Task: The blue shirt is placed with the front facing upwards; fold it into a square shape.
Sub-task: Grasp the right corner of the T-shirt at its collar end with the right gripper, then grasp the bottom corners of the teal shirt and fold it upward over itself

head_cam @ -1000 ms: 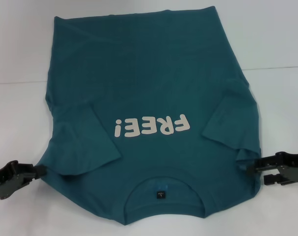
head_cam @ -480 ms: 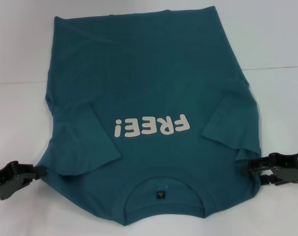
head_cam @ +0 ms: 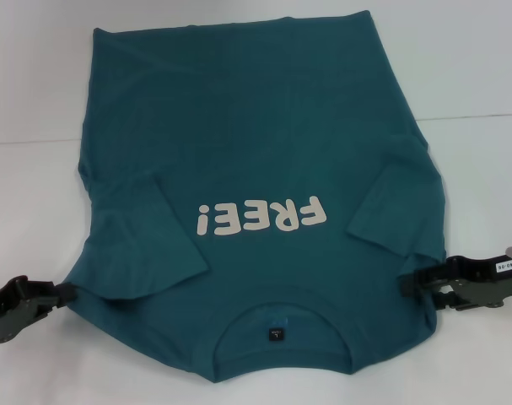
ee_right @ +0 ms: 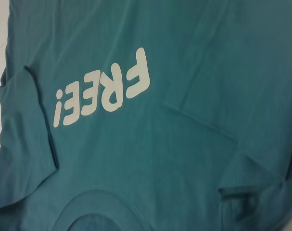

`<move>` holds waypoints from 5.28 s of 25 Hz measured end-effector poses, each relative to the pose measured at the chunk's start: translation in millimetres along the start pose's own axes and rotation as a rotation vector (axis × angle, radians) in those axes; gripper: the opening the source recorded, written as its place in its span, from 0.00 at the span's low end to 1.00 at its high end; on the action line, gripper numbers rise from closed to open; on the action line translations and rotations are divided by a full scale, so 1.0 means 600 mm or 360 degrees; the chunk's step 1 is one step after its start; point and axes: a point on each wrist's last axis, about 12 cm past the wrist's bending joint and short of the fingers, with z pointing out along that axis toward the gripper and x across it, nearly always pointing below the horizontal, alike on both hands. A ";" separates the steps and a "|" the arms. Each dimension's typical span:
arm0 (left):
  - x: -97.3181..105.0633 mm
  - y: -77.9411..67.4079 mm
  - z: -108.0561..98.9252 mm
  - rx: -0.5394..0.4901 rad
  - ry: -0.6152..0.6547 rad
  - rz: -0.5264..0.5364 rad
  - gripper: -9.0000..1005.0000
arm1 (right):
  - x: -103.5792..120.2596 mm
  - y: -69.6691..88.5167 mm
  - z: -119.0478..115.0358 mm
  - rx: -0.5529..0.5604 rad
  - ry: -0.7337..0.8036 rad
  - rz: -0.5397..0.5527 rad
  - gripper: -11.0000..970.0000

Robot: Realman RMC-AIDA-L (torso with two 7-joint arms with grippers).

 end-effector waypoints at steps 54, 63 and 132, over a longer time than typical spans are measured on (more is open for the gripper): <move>0.058 -0.023 -0.076 -0.0020 0.0526 0.0189 0.04 | 0.033 0.012 -0.093 0.0166 0.0499 -0.0141 0.05; 0.080 -0.026 -0.085 -0.0014 0.0667 0.0181 0.04 | 0.056 0.010 -0.089 0.0184 0.0613 -0.0153 0.05; -0.208 -0.256 0.216 -0.0516 -0.0254 0.1238 0.04 | -0.205 0.122 -0.002 0.0543 -0.0893 -0.0567 0.09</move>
